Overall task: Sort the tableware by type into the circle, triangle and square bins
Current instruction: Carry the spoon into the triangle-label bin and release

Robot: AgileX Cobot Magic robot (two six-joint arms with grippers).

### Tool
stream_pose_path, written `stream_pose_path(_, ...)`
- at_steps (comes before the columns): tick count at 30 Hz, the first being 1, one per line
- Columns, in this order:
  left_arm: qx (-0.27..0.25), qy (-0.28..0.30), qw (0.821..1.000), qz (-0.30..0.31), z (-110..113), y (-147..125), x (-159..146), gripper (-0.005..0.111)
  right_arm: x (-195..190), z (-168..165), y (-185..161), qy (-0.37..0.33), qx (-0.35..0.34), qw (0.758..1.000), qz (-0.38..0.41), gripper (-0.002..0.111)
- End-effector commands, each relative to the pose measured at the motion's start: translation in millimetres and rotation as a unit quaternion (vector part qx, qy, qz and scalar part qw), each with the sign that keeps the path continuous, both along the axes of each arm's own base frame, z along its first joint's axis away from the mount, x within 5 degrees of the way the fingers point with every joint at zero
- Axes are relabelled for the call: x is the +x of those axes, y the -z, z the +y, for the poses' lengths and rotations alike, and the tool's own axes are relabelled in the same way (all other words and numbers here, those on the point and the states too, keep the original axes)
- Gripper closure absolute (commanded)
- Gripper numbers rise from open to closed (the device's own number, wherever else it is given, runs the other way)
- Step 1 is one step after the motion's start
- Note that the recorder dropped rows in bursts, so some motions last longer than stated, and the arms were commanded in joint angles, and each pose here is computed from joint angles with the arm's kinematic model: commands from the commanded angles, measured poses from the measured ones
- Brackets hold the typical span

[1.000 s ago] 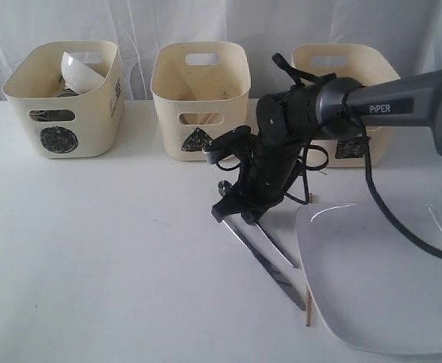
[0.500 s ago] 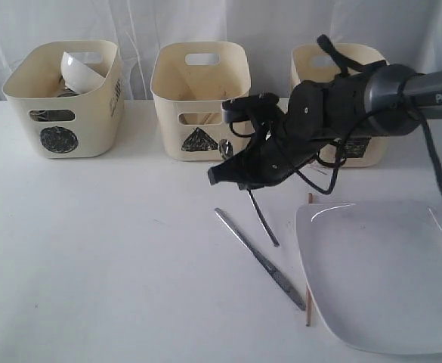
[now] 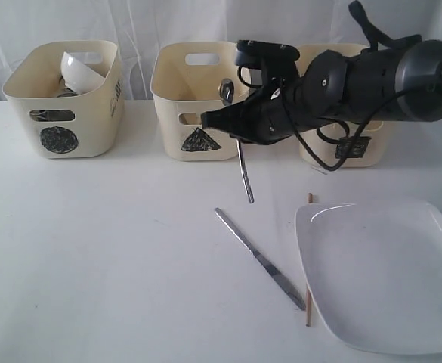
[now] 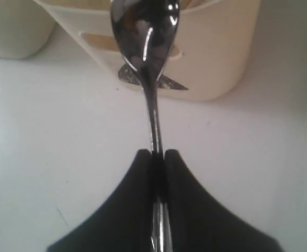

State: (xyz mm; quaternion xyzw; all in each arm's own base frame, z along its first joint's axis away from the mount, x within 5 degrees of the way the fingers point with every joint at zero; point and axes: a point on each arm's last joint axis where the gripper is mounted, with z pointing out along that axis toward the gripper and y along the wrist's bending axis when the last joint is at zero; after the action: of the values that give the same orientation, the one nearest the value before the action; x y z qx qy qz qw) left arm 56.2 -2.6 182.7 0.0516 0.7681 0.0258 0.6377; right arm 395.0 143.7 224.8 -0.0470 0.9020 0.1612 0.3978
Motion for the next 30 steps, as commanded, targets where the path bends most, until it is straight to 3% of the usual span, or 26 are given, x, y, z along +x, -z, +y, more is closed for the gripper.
stream_pose_path(1,-0.002,-0.002,1.0,-0.002,0.2,0.6,-0.2,0.107,7.3,-5.9,-18.6,0.028,0.02,0.998,-0.054,0.108)
stream_pose_path(14,-0.002,-0.002,1.0,-0.002,0.2,0.6,-0.2,0.107,52.4,-23.1,-76.2,0.086,0.09,0.981,-0.151,0.108)
stream_pose_path(30,-0.001,-0.002,1.0,-0.002,0.2,0.6,-0.2,0.107,151.4,-5.9,-52.4,0.075,0.11,0.971,-0.2,0.108)
